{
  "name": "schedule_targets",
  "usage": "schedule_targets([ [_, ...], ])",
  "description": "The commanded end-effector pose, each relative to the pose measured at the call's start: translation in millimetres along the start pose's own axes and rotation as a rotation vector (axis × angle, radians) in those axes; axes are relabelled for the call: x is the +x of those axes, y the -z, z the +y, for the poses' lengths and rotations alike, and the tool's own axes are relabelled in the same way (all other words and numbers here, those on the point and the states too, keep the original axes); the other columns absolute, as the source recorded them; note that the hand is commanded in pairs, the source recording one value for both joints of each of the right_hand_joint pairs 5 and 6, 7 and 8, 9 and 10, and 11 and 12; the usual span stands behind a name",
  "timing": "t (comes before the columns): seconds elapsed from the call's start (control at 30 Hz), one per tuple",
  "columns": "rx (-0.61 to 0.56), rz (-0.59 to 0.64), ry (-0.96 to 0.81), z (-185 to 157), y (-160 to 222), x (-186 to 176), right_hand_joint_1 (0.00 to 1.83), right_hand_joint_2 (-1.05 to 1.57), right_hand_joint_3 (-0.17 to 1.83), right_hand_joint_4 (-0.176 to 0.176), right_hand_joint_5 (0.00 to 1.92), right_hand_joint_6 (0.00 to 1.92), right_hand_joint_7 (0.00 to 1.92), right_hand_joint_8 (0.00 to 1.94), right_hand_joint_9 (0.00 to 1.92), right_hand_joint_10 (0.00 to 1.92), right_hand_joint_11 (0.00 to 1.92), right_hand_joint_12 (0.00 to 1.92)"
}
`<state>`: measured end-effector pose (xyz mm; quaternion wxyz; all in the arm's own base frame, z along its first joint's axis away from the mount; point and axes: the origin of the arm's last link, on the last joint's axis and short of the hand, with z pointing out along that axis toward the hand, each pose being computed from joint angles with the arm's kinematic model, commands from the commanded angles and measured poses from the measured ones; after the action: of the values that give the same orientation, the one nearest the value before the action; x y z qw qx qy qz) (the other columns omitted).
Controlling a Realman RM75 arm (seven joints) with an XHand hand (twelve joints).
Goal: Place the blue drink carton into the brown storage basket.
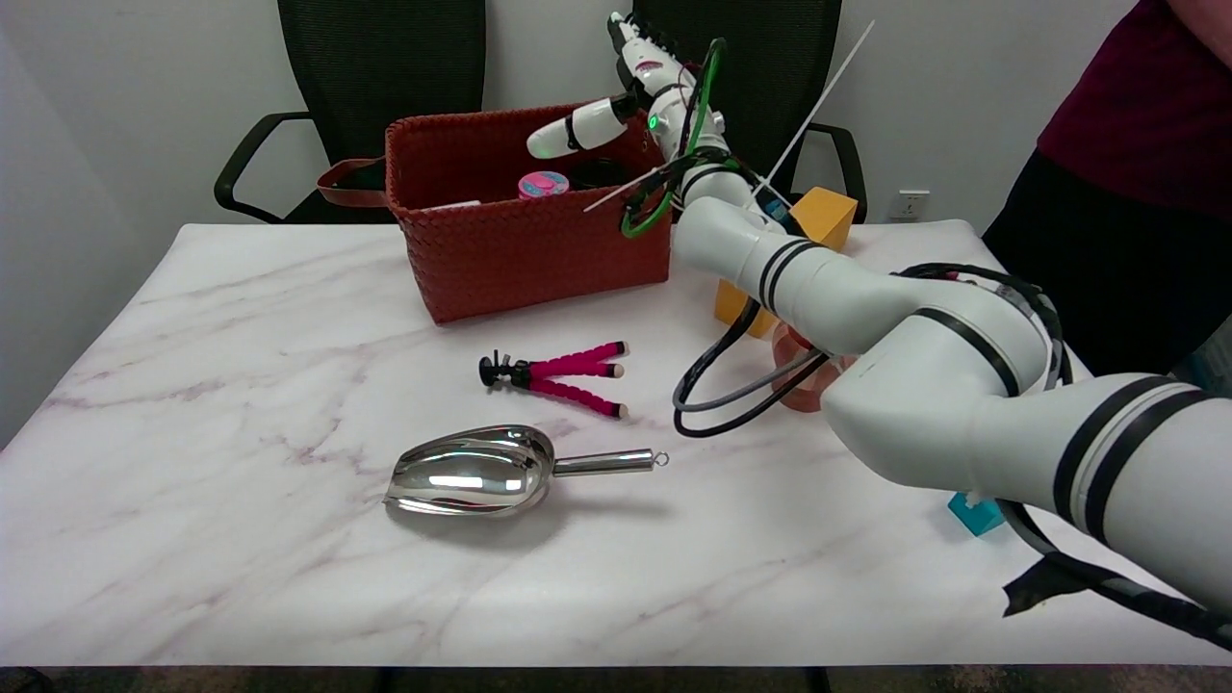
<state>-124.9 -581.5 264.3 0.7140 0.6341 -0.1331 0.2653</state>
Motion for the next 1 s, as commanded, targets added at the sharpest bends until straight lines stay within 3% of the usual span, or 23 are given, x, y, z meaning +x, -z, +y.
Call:
schedule_targets([
  [0.03,0.052,0.299,-0.044,29.7,27.3,36.0,0.94,0.21,0.06,0.000,0.02,0.02,0.00,0.00,0.00,0.00,0.00,0.00],
  [0.23,0.016,0.452,-0.205,97.0,81.8,69.8,1.04,0.37,0.24,0.000,0.10,0.10,0.00,0.00,0.01,0.01,0.03,0.03],
  [0.4,-0.009,0.601,-0.224,139.0,140.4,93.6,1.07,0.56,0.49,0.000,0.10,0.10,0.05,0.05,0.08,0.08,0.14,0.14],
  [0.5,-0.059,0.632,-0.192,163.4,174.8,94.3,1.09,0.60,0.56,0.000,0.09,0.09,0.11,0.11,0.10,0.10,0.18,0.18],
  [0.73,-0.184,0.672,-0.123,205.7,247.9,96.8,1.12,0.58,0.64,0.000,0.09,0.09,0.17,0.17,0.12,0.12,0.21,0.21],
  [1.0,-0.249,0.790,-0.074,222.7,303.0,96.5,1.15,0.55,0.69,0.000,0.08,0.08,0.20,0.20,0.13,0.13,0.21,0.21],
])
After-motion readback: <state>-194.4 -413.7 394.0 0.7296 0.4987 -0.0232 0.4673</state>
